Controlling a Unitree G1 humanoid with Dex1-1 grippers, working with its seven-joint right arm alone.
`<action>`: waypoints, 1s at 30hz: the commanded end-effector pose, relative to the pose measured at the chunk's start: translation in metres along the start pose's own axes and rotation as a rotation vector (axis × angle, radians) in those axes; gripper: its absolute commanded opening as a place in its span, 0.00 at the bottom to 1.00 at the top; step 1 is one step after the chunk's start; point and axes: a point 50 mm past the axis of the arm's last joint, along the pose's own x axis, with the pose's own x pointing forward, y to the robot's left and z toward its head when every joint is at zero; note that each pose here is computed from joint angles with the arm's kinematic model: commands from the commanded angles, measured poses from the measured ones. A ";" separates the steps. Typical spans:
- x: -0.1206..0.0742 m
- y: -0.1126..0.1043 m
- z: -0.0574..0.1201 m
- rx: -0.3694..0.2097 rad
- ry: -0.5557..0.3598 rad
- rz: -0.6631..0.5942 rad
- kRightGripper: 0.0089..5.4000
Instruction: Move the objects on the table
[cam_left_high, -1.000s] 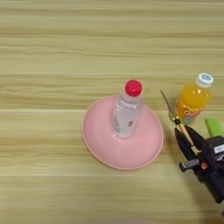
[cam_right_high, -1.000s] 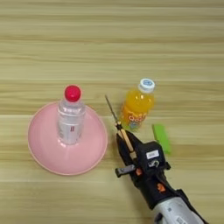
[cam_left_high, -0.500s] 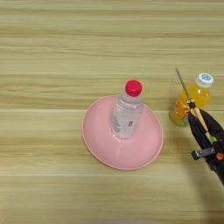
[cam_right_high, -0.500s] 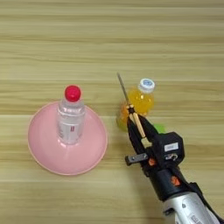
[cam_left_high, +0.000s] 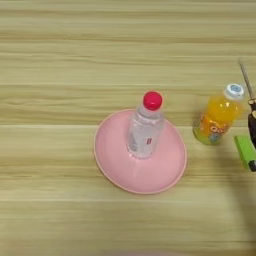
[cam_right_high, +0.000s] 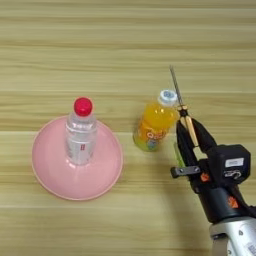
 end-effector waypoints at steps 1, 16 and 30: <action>0.003 -0.012 0.015 -0.064 -0.067 -0.036 0.17; 0.003 -0.032 -0.017 -0.098 0.125 -0.126 0.17; -0.001 -0.048 -0.064 -0.090 0.337 -0.192 0.17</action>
